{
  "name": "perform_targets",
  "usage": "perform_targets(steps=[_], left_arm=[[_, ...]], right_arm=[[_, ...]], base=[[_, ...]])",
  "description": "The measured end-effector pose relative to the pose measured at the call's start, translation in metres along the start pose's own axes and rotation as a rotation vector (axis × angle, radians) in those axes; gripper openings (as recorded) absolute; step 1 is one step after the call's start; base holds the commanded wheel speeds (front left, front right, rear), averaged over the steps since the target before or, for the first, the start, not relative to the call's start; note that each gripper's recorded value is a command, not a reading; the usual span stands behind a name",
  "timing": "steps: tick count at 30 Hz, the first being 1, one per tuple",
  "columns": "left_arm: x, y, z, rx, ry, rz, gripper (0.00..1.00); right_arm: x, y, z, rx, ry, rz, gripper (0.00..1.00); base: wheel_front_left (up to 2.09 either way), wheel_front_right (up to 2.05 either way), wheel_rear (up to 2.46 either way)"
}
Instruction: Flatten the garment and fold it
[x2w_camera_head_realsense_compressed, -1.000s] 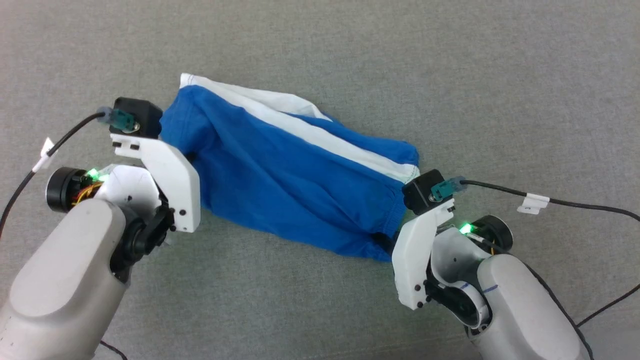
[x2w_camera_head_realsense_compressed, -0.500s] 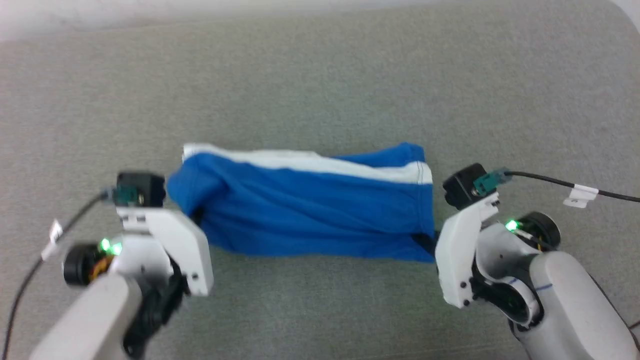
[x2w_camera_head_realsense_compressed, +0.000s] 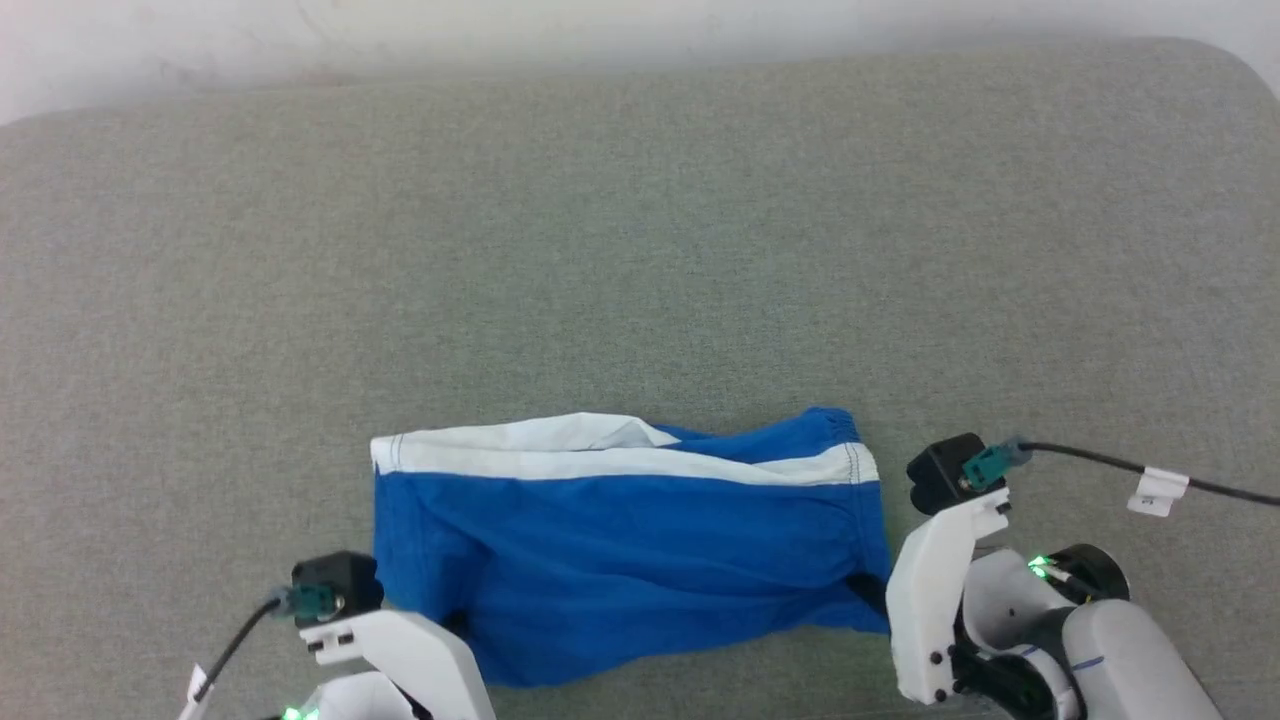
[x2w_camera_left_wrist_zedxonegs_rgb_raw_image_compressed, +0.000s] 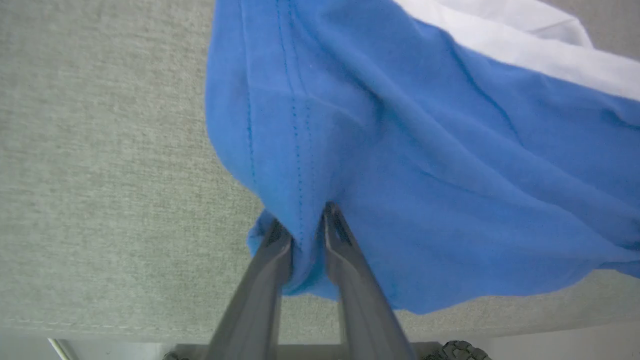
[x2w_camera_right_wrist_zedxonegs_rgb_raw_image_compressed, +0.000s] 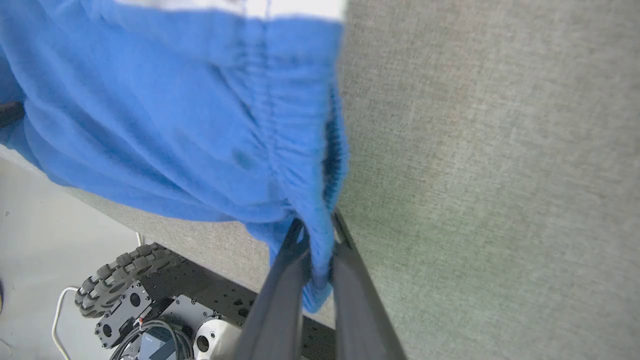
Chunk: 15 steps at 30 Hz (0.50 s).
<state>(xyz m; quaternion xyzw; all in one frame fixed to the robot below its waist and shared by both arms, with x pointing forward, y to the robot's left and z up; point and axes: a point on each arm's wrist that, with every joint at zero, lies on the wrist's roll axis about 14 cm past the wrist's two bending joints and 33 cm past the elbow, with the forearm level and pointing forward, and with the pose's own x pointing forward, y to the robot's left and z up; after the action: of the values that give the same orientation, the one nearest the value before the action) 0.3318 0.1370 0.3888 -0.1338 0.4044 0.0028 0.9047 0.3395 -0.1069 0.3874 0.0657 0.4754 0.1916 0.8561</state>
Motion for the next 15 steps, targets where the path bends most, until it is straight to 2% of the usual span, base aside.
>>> perform_targets(steps=[1, 2, 6, 11, 15], left_arm=[[0.001, 0.001, -0.003, 0.000, 0.005, 0.004, 1.00], [0.002, 0.002, -0.004, 0.001, 0.001, 0.010, 1.00], [-0.001, 0.005, 0.018, 0.041, -0.118, 0.007, 1.00], [-0.020, 0.008, 0.074, 0.170, -0.376, 0.006, 1.00], [-0.044, 0.006, 0.116, 0.257, -0.584, -0.001, 1.00]], right_arm=[[0.001, 0.000, 0.000, 0.002, -0.011, -0.003, 0.45], [0.001, 0.001, 0.001, 0.004, -0.023, -0.005, 1.00], [-0.005, 0.003, 0.011, 0.001, -0.129, -0.018, 1.00], [-0.027, 0.007, 0.029, 0.007, -0.314, -0.035, 1.00], [-0.046, 0.005, 0.042, 0.013, -0.402, -0.054, 1.00]], base=[[0.00, 0.00, 0.00], [0.00, 0.00, 0.00], [0.00, 0.00, 0.00], [0.00, 0.00, 0.00], [0.00, 0.00, 0.00]])
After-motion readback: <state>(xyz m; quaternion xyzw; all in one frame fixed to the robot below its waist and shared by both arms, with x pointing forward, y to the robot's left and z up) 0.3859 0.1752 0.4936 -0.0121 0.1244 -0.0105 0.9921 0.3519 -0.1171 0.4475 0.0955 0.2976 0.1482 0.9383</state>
